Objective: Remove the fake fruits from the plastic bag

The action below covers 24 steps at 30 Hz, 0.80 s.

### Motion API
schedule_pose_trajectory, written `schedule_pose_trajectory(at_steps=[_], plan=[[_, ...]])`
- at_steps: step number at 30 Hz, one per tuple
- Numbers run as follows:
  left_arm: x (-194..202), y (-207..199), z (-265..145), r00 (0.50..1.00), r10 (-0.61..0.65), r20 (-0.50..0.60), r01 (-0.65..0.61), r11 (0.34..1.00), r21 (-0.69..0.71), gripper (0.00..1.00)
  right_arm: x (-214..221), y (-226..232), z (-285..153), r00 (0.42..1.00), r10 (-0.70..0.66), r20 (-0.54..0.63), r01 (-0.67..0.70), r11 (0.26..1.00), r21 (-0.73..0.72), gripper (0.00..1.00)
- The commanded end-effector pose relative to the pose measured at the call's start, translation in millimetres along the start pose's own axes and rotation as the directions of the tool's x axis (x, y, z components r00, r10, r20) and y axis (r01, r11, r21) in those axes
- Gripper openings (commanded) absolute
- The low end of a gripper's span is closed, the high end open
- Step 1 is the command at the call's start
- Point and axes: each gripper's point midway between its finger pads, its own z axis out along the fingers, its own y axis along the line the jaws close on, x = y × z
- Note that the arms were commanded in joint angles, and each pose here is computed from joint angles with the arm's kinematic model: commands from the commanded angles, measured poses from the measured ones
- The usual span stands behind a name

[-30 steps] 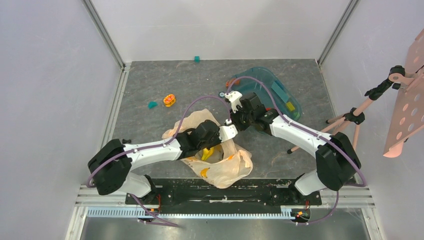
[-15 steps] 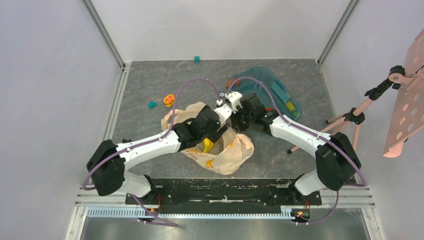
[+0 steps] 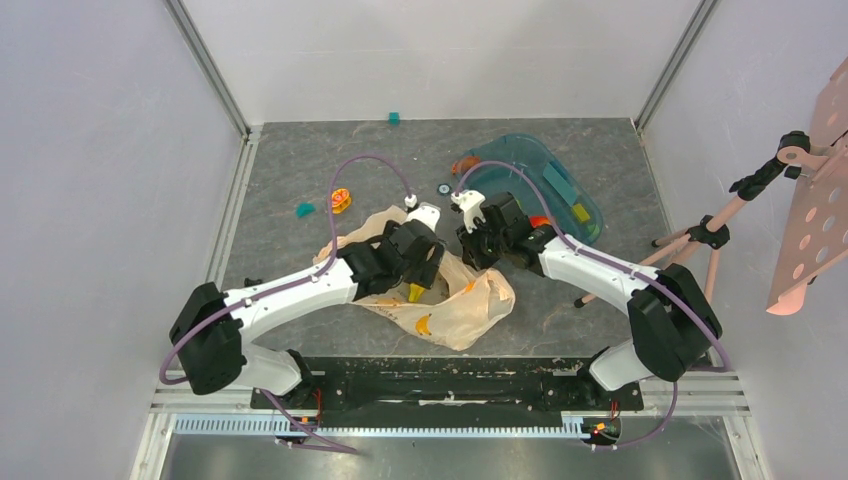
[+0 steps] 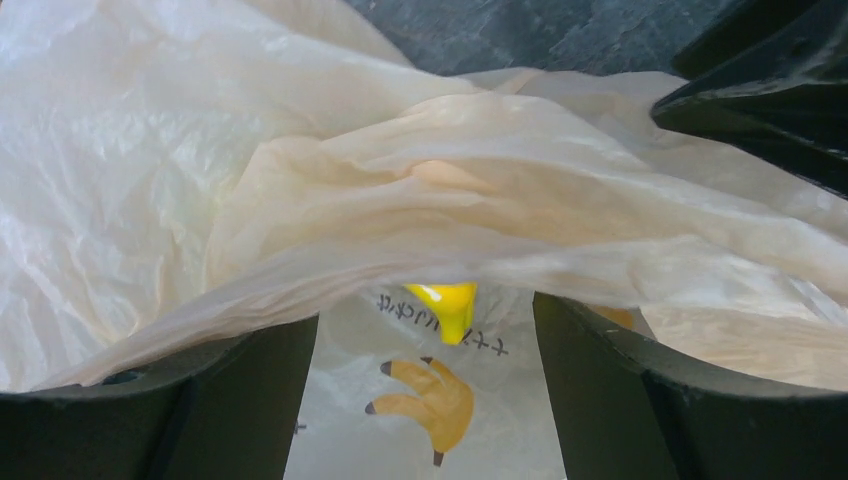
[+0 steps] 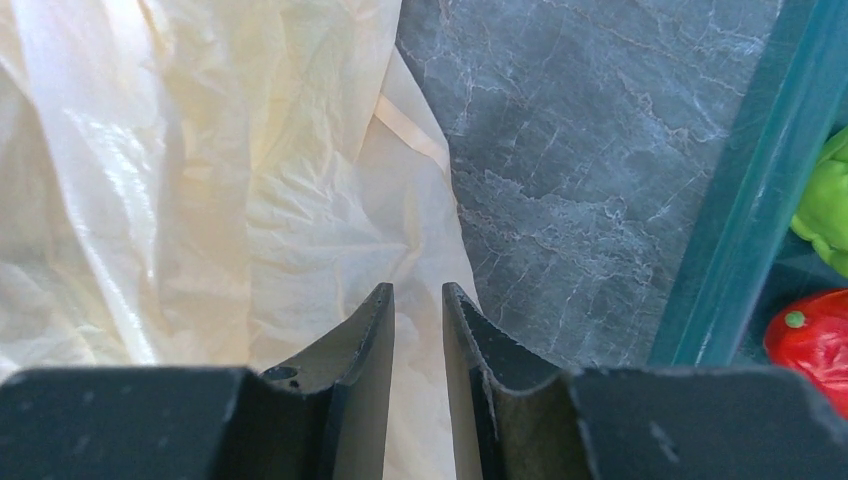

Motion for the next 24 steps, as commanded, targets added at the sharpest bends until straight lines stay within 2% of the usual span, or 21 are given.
schedule_pose_trajectory(at_steps=[1, 6, 14, 20, 24], plan=[[2.6, 14.8, -8.1, 0.979, -0.202, 0.024, 0.203, 0.976, -0.082, 0.84, -10.9, 8.3, -0.5, 0.998, 0.006, 0.056, -0.004, 0.999, -0.041, 0.27], [18.0, 15.0, 4.0, 0.948, -0.318, 0.021, 0.318, 0.940, -0.122, 0.86, -13.9, 17.9, 5.4, 0.997, 0.037, 0.062, -0.032, 0.995, -0.091, 0.26], [21.5, 10.0, 31.0, 0.861, -0.503, 0.076, 0.509, 0.853, -0.119, 0.87, -9.8, 25.3, 8.1, 0.998, 0.027, 0.051, -0.022, 0.994, -0.103, 0.26], [26.2, 8.8, 50.2, 0.849, -0.521, 0.087, 0.528, 0.835, -0.154, 0.77, -5.5, 25.7, 9.4, 0.999, 0.026, 0.041, -0.022, 0.995, -0.102, 0.25], [32.5, 9.6, 60.9, 0.861, -0.502, 0.082, 0.508, 0.841, -0.184, 0.62, -4.9, 25.2, 8.9, 0.999, 0.025, 0.040, -0.020, 0.995, -0.098, 0.25]])
